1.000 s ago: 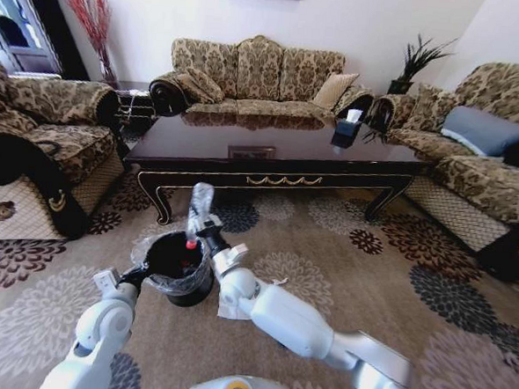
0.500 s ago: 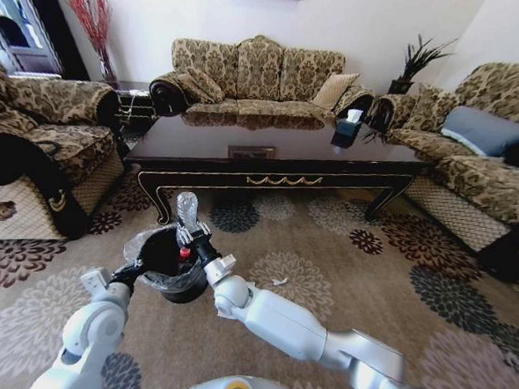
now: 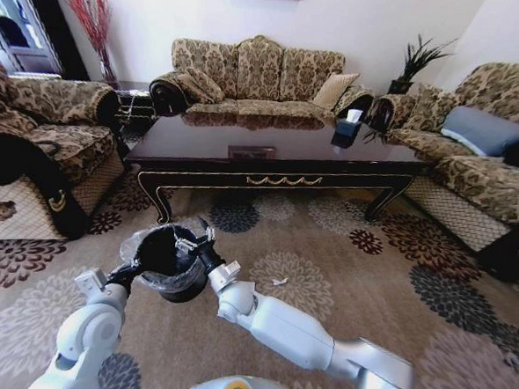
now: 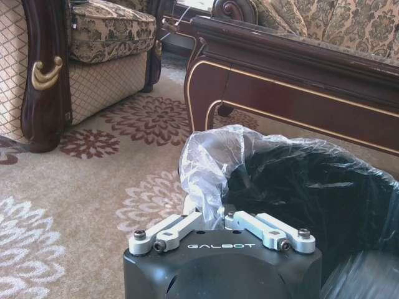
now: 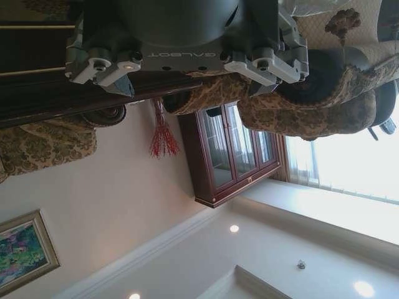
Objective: Move to the front of the table and pick up the trash from the floor, then place it into the trash bin.
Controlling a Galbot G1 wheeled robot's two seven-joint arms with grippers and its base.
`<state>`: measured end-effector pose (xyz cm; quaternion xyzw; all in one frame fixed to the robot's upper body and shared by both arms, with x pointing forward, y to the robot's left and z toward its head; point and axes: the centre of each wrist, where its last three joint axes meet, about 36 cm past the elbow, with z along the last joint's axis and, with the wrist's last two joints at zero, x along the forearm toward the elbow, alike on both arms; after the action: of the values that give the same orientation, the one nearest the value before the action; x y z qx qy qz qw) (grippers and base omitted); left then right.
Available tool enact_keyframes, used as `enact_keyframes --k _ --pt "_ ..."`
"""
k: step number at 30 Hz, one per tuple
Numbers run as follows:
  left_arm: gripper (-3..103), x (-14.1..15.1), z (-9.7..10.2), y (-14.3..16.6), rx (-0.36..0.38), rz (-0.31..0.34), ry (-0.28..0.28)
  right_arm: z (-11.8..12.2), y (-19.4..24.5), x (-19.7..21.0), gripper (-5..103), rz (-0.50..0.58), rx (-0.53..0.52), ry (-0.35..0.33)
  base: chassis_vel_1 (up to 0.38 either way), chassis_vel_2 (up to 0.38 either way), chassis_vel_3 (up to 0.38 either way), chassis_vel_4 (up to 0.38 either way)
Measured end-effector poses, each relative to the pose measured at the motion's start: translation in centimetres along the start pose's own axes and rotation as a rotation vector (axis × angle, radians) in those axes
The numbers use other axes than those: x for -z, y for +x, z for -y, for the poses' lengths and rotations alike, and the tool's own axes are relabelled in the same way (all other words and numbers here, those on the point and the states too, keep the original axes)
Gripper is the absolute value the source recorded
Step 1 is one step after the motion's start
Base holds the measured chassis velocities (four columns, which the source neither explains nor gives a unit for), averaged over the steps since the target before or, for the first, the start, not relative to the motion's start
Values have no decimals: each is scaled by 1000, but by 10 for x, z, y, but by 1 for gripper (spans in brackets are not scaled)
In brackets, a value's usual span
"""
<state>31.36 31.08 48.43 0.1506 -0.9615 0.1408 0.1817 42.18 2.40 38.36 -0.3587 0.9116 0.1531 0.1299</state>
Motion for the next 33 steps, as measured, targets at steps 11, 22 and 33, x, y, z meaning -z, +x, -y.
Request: enact_keyframes --k 11,22,33 --pt "3 9 -15 6 70 31 6 74 -15 41 100 -58 -440 -37 0 0 0 0" --pt "3 43 -15 9 44 79 92 134 79 32 100 -572 -996 -48 0 0 0 0" --pt "3 53 3 27 -19 122 114 126 124 23 100 -1047 -1009 -22 0 0 0 0"
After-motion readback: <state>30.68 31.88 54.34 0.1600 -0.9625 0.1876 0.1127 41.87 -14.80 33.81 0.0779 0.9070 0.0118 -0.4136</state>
